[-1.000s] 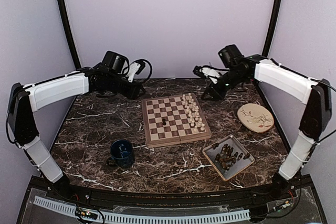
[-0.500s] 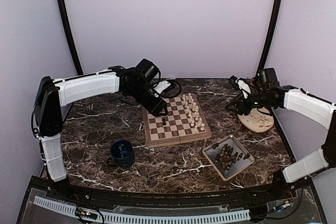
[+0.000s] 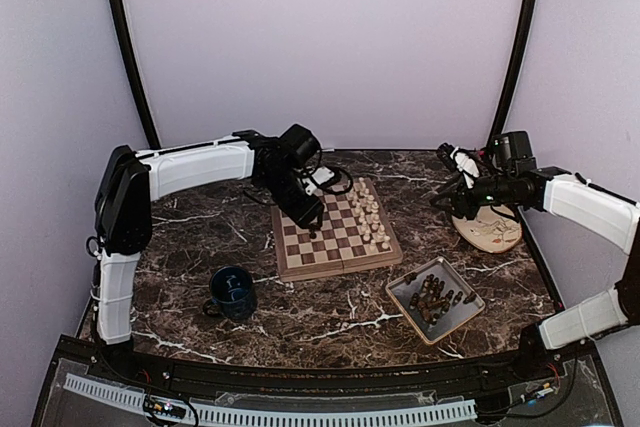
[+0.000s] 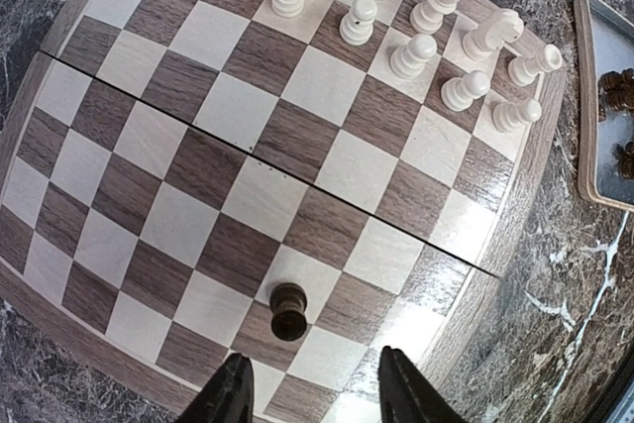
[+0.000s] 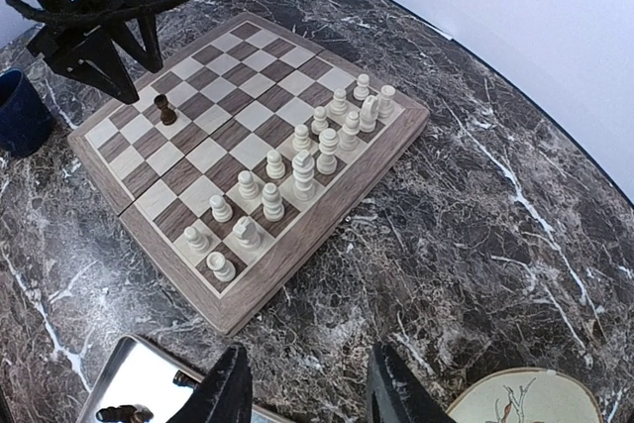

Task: Set up the chess pieces on the board
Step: Pick up the rook from the chessboard.

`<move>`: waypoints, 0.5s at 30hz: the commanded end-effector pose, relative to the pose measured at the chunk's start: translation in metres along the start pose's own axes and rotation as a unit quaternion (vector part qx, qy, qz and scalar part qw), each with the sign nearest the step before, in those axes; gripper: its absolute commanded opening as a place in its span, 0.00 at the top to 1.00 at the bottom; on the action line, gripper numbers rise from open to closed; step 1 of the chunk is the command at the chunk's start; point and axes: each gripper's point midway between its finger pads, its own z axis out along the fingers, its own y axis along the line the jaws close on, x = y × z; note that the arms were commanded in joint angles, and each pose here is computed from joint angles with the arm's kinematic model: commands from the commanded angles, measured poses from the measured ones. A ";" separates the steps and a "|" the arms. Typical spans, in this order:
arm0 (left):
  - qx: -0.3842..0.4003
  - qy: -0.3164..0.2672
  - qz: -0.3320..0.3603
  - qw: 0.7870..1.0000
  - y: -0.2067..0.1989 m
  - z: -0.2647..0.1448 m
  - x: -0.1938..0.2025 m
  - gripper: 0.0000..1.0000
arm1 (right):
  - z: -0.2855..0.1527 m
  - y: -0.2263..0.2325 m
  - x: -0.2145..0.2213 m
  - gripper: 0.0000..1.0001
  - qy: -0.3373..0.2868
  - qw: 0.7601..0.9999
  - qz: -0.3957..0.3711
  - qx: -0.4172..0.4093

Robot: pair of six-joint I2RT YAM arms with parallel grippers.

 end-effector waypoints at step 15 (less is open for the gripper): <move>-0.033 0.043 -0.003 0.999 0.011 0.023 0.010 0.66 | 0.014 0.004 0.004 0.59 0.009 0.999 -0.004 -0.038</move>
